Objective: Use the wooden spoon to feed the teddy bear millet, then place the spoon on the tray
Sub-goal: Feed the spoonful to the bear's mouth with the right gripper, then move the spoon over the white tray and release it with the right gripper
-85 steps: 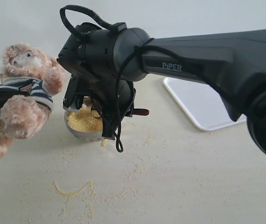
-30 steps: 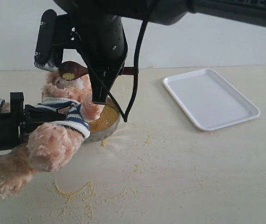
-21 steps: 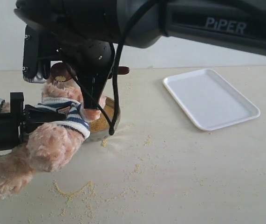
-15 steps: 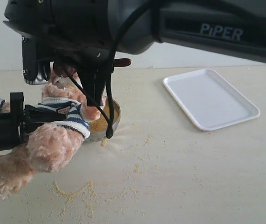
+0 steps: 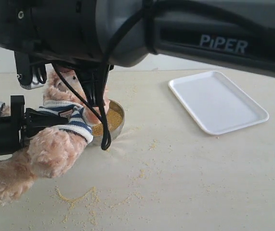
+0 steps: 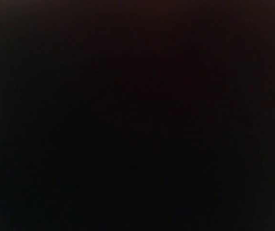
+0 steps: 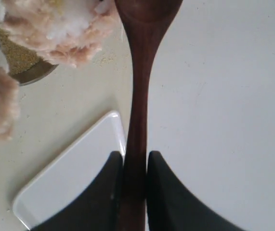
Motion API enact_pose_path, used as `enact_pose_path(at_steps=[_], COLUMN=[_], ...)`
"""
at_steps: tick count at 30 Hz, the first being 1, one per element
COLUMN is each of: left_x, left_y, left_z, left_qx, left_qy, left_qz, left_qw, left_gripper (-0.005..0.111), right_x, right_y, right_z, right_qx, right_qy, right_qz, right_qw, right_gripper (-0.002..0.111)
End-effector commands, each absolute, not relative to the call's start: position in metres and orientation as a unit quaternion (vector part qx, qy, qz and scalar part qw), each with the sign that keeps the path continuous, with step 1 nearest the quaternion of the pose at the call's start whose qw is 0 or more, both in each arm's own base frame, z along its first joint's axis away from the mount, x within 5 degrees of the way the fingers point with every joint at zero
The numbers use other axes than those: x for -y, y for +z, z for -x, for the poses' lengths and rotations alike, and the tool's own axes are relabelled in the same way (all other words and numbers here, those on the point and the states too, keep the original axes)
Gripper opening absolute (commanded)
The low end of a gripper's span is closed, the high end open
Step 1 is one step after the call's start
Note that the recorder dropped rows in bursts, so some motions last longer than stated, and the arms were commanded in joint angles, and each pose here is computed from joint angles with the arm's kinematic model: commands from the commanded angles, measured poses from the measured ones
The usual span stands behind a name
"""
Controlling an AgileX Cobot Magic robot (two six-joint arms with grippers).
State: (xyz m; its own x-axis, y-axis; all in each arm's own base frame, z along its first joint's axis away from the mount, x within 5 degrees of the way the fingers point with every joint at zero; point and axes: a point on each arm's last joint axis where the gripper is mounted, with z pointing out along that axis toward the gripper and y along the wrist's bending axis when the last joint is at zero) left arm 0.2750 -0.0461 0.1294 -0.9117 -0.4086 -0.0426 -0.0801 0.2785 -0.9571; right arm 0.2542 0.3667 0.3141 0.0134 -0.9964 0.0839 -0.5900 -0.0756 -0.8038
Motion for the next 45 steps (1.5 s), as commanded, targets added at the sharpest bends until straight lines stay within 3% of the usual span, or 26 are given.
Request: enact_pose_path(at_steps=[1, 5, 8, 11, 16, 18, 20, 22, 25, 31, 36, 41, 45], left_x=[0.049, 0.049, 0.049, 0.041, 0.015, 0.015, 0.015, 0.015, 0.015, 0.015, 0.015, 0.015, 0.015], left_y=[0.136, 0.138, 0.138, 0.138, 0.138, 0.138, 0.138, 0.138, 0.138, 0.138, 0.138, 0.138, 0.138], left_z=[-0.277, -0.280, -0.280, -0.281, -0.283, -0.283, -0.283, -0.283, -0.283, -0.283, -0.283, -0.283, -0.283], left_qx=[-0.778, -0.777, -0.778, -0.776, -0.766, -0.766, -0.766, -0.766, -0.766, -0.766, -0.766, -0.766, -0.766], left_qy=[-0.594, -0.594, -0.593, -0.591, -0.585, -0.585, -0.585, -0.585, -0.585, -0.585, -0.585, -0.585, -0.585], left_qz=[0.142, 0.138, 0.136, 0.146, 0.191, 0.191, 0.191, 0.191, 0.191, 0.191, 0.191, 0.191, 0.191], left_qw=[0.150, 0.155, 0.157, 0.165, 0.185, 0.185, 0.185, 0.185, 0.185, 0.185, 0.185, 0.185, 0.185], left_gripper=[0.005, 0.005, 0.005, 0.005, 0.005, 0.005, 0.005, 0.005, 0.005, 0.005, 0.005, 0.005, 0.005], right_x=[-0.365, -0.349, -0.286, -0.191, -0.078, -0.056, -0.043, -0.050, -0.056, -0.072, -0.071, -0.070, -0.070], right_y=[0.317, 0.337, 0.386, 0.429, 0.445, 0.424, 0.373, 0.335, 0.303, 0.174, 0.158, 0.159, 0.159], right_z=[-0.254, -0.249, -0.270, -0.297, -0.328, -0.335, -0.347, -0.353, -0.368, -0.421, -0.429, -0.431, -0.432], right_qx=[-0.628, -0.689, -0.772, -0.856, -0.910, -0.930, -0.939, -0.937, -0.918, -0.942, -0.937, -0.931, -0.930], right_qy=[-0.337, -0.258, -0.161, -0.046, -0.041, -0.037, -0.041, -0.003, 0.023, 0.065, 0.050, 0.042, 0.039], right_qz=[0.634, 0.602, 0.522, 0.386, 0.219, 0.188, 0.175, 0.168, 0.150, 0.148, 0.155, 0.165, 0.172], right_qw=[0.301, 0.312, 0.325, 0.341, 0.350, 0.314, 0.293, 0.308, 0.367, 0.294, 0.309, 0.322, 0.324], right_gripper=[0.000, 0.000, 0.000, 0.000, 0.000, 0.000, 0.000, 0.000, 0.000, 0.000, 0.000, 0.015, 0.016])
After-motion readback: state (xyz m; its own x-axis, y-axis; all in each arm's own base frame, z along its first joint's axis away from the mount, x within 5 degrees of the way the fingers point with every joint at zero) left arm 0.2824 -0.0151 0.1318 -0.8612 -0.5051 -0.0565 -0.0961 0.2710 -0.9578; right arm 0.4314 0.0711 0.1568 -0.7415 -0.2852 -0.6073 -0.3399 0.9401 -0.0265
